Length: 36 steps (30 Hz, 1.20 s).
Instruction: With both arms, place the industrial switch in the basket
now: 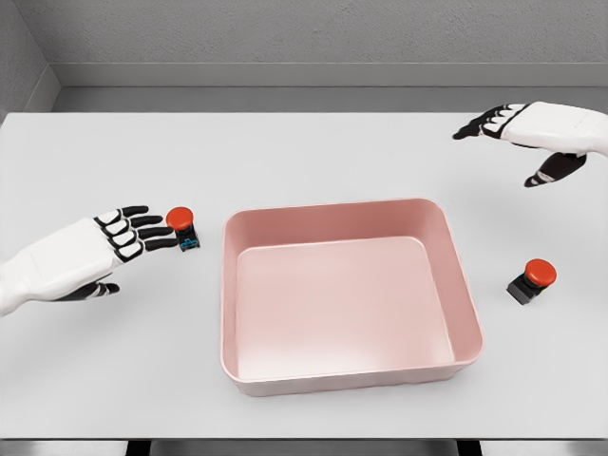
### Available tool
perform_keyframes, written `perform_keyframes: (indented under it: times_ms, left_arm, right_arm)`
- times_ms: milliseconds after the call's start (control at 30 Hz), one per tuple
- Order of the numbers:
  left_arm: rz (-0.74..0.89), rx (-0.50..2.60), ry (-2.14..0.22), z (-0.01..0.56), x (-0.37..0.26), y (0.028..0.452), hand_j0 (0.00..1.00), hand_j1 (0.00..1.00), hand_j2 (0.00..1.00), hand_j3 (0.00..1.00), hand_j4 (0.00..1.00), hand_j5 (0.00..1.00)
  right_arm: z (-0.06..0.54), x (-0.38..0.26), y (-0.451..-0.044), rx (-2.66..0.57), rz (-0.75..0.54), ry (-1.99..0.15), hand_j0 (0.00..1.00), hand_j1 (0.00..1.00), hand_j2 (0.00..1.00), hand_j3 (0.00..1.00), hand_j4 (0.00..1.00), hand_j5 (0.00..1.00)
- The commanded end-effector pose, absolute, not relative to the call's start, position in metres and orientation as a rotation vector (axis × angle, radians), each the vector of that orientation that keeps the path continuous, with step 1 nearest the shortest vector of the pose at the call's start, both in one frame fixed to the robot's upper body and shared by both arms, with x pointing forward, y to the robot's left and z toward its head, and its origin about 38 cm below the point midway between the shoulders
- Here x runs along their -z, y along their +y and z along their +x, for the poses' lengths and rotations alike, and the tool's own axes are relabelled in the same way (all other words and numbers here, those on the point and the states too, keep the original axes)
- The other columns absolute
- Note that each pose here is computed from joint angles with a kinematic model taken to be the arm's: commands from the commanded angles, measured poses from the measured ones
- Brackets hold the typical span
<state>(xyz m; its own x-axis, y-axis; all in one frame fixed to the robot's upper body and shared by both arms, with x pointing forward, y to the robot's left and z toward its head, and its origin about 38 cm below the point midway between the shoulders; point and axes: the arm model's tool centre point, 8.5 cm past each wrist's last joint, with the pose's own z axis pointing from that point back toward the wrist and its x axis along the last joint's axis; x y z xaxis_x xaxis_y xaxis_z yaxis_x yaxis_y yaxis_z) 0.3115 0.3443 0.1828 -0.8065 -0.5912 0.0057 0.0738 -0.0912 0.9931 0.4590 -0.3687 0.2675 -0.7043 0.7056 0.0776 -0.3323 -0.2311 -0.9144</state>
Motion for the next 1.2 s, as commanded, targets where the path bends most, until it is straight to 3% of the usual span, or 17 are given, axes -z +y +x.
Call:
perform_keyframes:
  times_ms: [0,133,267,633,800,1167]
  left_arm:
    - [0.558,1.943,-1.738,0.312,-0.183,0.345,1.0,1.0,1.0,1.0,1.0,1.0]
    - [0.622,1.946,-1.768,0.324,-0.201,0.345,1.0,1.0,1.0,1.0,1.0,1.0]
    - [0.729,1.913,-1.789,0.349,-0.209,0.348,1.0,1.0,1.0,1.0,1.0,1.0]
    - [0.614,1.979,-1.702,0.39,-0.157,0.304,1.0,1.0,1.0,1.0,1.0,1.0]
    - [0.583,1.989,-1.708,0.394,-0.15,0.293,1.0,1.0,1.0,1.0,1.0,1.0]
    - [0.604,1.949,-1.645,0.414,-0.139,0.305,1.0,1.0,1.0,1.0,1.0,1.0]
  right_arm:
    - [0.459,-0.268,-0.37,-1.973,-0.472,-1.361,1.0,1.0,1.0,1.0,1.0,1.0]
    - [0.458,-0.264,-0.372,-1.971,-0.468,-1.356,1.0,1.0,1.0,1.0,1.0,1.0]
    - [0.446,-0.27,-0.398,-1.92,-0.543,-1.375,1.0,1.0,1.0,1.0,1.0,1.0]
    - [0.411,-0.257,-0.436,-1.973,-0.523,-1.183,1.0,1.0,1.0,1.0,1.0,1.0]
    - [0.393,-0.239,-0.431,-2.012,-0.452,-1.146,1.0,1.0,1.0,1.0,1.0,1.0]
    - [0.381,-0.211,-0.433,-1.999,-0.385,-1.112,1.0,1.0,1.0,1.0,1.0,1.0]
